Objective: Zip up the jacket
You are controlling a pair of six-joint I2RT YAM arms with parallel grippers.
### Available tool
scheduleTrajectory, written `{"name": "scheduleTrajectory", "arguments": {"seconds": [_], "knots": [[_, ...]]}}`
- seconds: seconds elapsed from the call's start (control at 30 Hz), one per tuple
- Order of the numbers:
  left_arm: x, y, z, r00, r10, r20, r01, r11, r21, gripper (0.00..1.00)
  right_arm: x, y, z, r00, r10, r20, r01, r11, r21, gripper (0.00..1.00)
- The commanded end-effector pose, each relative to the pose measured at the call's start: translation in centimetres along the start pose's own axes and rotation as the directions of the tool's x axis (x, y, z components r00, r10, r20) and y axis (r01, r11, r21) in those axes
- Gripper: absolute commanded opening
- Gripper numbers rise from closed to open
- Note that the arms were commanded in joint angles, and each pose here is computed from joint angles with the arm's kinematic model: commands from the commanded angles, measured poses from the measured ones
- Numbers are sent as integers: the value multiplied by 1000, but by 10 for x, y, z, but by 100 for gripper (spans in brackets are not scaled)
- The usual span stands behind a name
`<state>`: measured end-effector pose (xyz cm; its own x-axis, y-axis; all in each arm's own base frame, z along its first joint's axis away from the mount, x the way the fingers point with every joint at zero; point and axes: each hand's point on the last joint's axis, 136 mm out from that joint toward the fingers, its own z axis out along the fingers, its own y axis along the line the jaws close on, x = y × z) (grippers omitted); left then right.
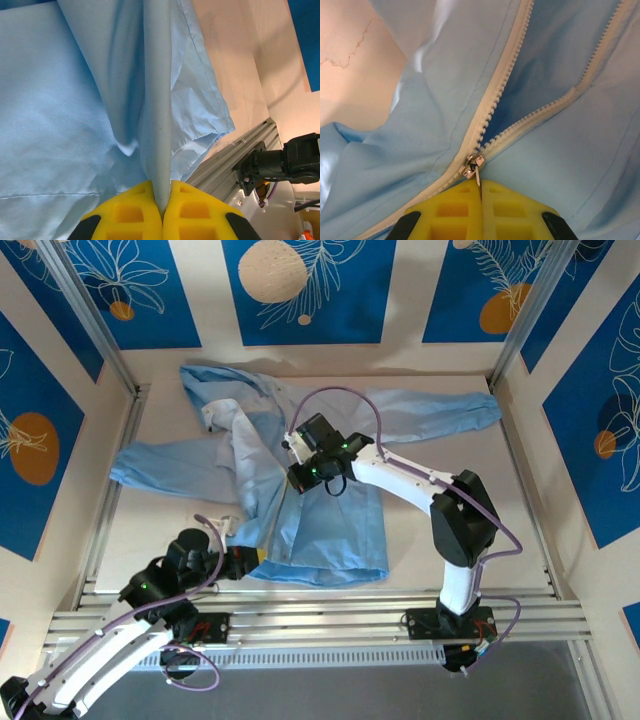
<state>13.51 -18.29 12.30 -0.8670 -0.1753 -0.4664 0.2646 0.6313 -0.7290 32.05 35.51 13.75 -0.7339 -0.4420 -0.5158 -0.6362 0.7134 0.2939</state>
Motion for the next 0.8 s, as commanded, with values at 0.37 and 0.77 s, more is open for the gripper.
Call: {"name": "scheduleTrajectory", "arguments": {"seconds": [0.37, 0.77], "knots": [[6, 4, -3, 1000, -17, -26, 16, 1000, -23, 0, -39, -35, 3, 998, 4, 66, -9, 998, 66, 0], [2, 1, -1, 1000, 0, -24, -1, 1000, -28, 0, -53, -54, 10, 997, 21, 70, -26, 998, 66, 0]]}}
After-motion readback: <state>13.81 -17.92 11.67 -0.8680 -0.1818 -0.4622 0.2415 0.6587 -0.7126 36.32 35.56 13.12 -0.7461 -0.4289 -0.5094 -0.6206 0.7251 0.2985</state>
